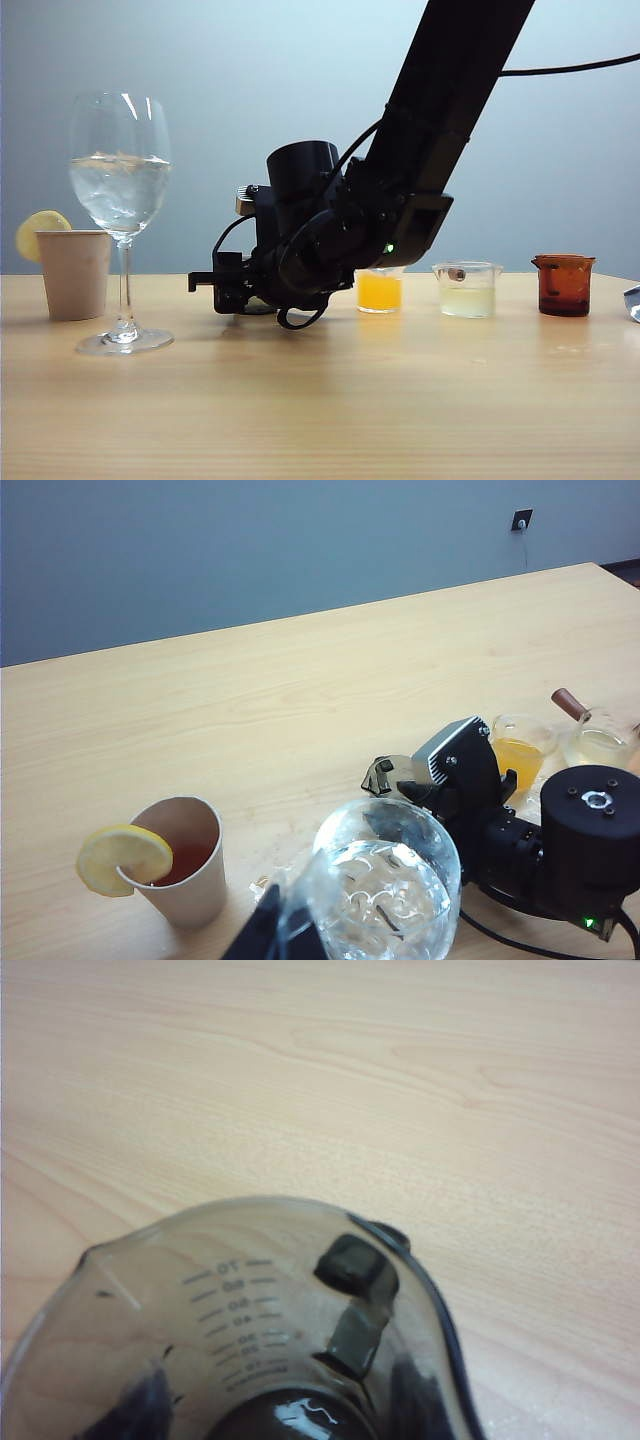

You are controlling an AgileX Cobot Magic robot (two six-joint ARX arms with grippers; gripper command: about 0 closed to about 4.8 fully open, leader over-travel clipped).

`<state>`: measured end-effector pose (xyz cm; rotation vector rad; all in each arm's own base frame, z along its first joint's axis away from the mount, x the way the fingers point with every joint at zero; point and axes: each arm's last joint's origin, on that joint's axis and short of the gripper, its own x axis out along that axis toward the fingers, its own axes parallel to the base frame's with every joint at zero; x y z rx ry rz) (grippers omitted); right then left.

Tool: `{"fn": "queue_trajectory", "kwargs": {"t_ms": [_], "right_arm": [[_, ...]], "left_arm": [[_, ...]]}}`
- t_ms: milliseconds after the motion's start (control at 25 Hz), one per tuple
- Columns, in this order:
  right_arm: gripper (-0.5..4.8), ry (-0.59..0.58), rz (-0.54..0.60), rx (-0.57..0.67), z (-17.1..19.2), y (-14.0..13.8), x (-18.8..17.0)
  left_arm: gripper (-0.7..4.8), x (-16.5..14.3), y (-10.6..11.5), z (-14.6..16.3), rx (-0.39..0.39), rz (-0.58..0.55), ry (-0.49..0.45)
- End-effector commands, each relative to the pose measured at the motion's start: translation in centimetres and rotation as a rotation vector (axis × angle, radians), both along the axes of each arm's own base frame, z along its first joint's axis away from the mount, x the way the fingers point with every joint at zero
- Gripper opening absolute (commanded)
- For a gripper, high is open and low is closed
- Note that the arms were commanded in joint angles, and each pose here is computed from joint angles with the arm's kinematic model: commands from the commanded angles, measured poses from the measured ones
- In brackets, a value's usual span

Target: Pick up the first measuring cup from the left, pour the coconut rum inside into the goblet, and finally put the measuring cup back in its original place.

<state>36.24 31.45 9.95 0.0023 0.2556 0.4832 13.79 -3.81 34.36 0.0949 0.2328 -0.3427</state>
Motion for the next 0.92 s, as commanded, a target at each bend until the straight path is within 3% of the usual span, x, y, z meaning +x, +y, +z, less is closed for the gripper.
{"fn": "queue_trajectory", "kwargs": {"t_ms": [40,160,320,479,519,639,919], "right_arm": [[2.57,0.003,0.012,0.001,-0.24,0.29,-0.14],[2.89,-0.002,0.031,0.011,-0.1,0.48,-0.22],[3.94,-0.007,0.036,0.017,-0.02,0.63,-0.33],[4.04,-0.005,0.039,0.016,-0.04,0.74,-0.43],[4.33,-0.004,0.038,0.022,-0.01,0.74,-0.43],[4.45,-0.003,0.037,0.023,0.01,0.74,-0.43],[4.46,0.028,0.059,0.014,0.4,0.88,-0.72]], "left_arm": [[-0.05,-0.08,0.04,0.32,-0.001,0.0,-0.017],[-0.05,-0.07,0.03,0.32,-0.001,0.0,-0.017],[-0.05,-0.07,0.03,0.32,-0.001,0.0,-0.017],[-0.05,-0.07,0.03,0.32,-0.001,0.0,-0.017],[-0.05,-0.07,0.03,0.32,-0.001,0.0,-0.017],[-0.05,-0.07,0.03,0.32,-0.001,0.0,-0.017],[-0.05,-0.07,0.04,0.32,-0.001,0.0,-0.017]]}}
